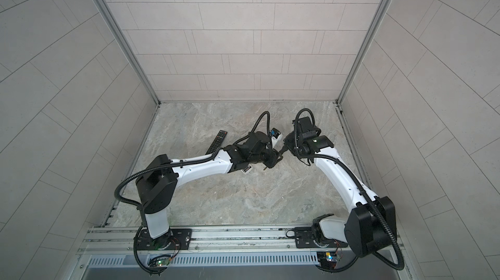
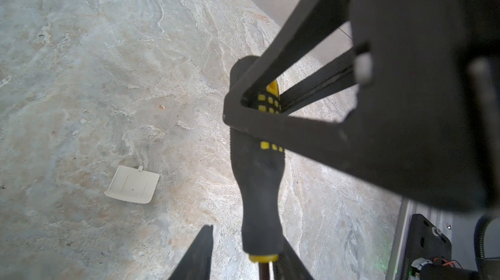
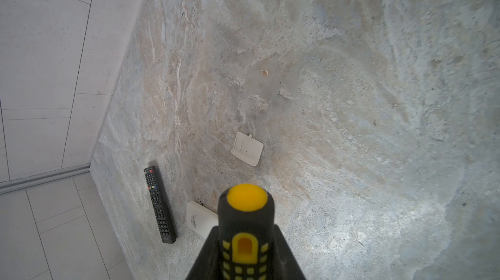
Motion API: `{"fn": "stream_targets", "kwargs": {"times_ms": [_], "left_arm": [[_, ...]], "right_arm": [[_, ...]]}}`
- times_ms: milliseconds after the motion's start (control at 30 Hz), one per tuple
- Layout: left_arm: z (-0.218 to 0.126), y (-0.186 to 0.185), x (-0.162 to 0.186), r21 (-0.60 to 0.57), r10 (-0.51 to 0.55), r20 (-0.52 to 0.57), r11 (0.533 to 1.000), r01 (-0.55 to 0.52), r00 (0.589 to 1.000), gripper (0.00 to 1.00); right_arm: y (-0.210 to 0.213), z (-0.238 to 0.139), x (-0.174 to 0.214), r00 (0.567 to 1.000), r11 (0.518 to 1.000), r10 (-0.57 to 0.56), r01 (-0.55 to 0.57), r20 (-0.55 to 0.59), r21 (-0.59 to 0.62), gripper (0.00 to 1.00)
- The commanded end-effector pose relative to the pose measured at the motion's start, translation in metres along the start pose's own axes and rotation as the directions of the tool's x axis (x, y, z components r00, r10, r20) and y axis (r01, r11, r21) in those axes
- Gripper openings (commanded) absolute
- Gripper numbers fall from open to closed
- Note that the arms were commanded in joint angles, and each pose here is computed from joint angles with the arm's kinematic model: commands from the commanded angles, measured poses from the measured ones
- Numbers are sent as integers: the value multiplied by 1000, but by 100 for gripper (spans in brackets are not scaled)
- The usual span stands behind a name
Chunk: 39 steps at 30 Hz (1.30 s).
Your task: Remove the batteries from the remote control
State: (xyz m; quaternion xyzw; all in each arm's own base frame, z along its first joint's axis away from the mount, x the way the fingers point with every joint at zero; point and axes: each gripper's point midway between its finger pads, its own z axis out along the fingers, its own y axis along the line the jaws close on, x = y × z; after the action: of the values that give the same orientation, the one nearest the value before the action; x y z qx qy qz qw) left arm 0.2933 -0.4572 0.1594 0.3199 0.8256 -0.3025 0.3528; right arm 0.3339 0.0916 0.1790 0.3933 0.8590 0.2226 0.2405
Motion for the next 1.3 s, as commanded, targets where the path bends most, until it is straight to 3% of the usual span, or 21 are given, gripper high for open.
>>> {"fn": "stream_targets", "kwargs": {"times_ms": [0,267,467,867,1167,1267], "left_arm": [[-4,-12,-23,34,18,69,999,-20,997,37],[-4,-22,-29,92,7,109,996,-17,994,37],[0,-18,-23,75,9,76,997,-14,997,23],[-1,-13,-24,69,1,61,998,-5,998,6],[-18,-9,-53,185,-94,130,980,69,987,0],[-25,-5,-64,220,-129,158,971,92,979,0]], "right_arm": [[3,-11,-2,1000,999,29,-29,7,-13,22],[0,-10,0,999,999,51,-51,3,-10,22],[4,-13,-1,998,998,56,-55,11,-30,22],[11,-17,-3,999,996,51,-50,18,-67,26],[22,-21,-7,998,983,-45,52,48,-173,66],[18,-24,-10,996,975,-66,76,58,-209,71]]}}
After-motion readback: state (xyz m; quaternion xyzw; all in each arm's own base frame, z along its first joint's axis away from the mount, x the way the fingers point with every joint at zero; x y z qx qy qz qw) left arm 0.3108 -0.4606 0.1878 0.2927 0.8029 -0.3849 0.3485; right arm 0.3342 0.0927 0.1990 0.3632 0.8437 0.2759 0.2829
